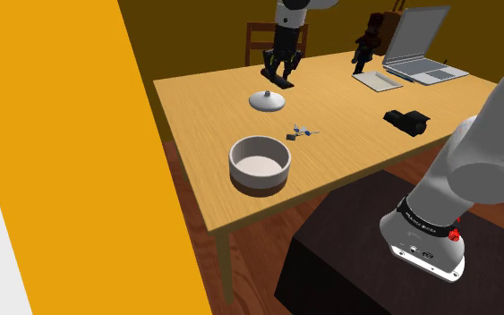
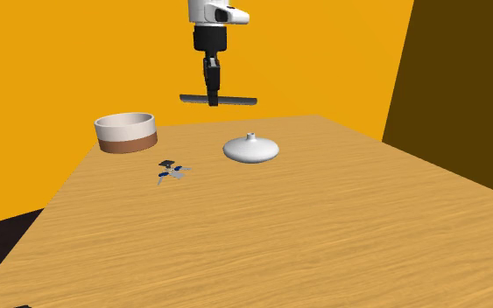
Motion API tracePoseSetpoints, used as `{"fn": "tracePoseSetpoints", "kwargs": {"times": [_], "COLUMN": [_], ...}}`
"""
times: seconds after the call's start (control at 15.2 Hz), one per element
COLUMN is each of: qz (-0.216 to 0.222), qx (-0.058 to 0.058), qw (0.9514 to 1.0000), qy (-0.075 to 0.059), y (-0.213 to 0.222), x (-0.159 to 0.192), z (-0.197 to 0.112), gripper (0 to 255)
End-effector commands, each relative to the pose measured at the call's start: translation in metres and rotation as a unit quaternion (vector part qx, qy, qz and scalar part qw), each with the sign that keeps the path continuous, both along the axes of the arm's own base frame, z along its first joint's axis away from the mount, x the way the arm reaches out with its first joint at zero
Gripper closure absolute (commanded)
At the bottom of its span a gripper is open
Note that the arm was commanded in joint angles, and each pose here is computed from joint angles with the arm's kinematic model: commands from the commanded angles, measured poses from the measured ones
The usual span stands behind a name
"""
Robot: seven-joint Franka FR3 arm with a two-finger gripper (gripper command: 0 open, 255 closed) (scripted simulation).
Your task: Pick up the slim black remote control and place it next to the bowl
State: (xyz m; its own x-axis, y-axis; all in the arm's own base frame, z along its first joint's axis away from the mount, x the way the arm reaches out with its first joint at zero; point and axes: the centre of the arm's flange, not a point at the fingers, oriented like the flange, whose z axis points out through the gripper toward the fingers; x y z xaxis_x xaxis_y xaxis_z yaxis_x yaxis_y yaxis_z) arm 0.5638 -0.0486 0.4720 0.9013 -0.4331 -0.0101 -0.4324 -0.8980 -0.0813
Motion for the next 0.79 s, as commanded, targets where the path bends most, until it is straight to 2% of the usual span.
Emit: {"fn": "tracePoseSetpoints", "kwargs": {"times": [0.0,0.73], "qz": [-0.001,-0.001], "qx": [0.0,0.0], "qw": [1.0,1.0], "qy": [0.0,0.0], "y": [0.029,0.174], "x": [-0.001,0.007], "z": [-0.002,-0.002], "gripper": [255,255]}}
